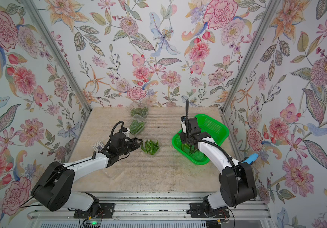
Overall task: Take small green peppers out of containers
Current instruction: Place the green pepper in the basket.
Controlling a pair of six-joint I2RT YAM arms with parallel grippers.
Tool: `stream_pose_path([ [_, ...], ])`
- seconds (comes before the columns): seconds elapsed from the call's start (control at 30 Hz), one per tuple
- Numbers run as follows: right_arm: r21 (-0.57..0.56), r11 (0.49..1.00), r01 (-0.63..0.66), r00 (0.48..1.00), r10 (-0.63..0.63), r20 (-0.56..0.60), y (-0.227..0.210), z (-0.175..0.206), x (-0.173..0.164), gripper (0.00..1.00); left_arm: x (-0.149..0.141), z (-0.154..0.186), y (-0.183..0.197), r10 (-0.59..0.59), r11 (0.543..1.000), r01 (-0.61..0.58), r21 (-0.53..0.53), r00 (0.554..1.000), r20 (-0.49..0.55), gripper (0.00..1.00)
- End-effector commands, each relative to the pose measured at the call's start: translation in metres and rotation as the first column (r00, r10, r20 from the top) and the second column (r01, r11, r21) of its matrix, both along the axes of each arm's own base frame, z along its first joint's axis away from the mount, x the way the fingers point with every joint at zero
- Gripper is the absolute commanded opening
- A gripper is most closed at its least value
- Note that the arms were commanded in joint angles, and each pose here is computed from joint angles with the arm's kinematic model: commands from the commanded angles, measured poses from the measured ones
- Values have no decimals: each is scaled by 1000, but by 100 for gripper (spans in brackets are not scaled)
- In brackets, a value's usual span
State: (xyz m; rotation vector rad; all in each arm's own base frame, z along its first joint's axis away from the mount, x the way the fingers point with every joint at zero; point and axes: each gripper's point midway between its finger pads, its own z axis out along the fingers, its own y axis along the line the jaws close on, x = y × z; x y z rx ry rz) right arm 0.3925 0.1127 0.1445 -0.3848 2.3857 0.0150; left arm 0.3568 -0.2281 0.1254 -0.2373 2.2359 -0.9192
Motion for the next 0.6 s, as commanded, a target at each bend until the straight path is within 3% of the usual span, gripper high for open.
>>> stream_pose_path([
  [0.0,31,997,66,997,-65,-41,-10,-26,4,9,5,9,-12,-35,999,36,-8,999,32,44],
  [0.13,21,995,93,993,-91,-76,-17,-44,0,13,5,10,-11,-33,999,33,-4,999,37,44],
  [0.27,40,995,91,994,-88,-65,-16,-35,-3,50,6,12,-11,-35,999,35,-2,998,45,44],
  [0.3,55,996,72,996,-69,-58,-11,-30,-5,54,6,12,-11,-36,999,36,1,998,45,44],
  [0.47,97,994,-43,999,43,2,26,7,-14,53,5,8,-10,-32,999,32,5,999,37,45],
  [0.57,188,975,-122,992,127,-14,65,19,-23,48,3,7,-7,-26,1000,26,8,999,35,44],
])
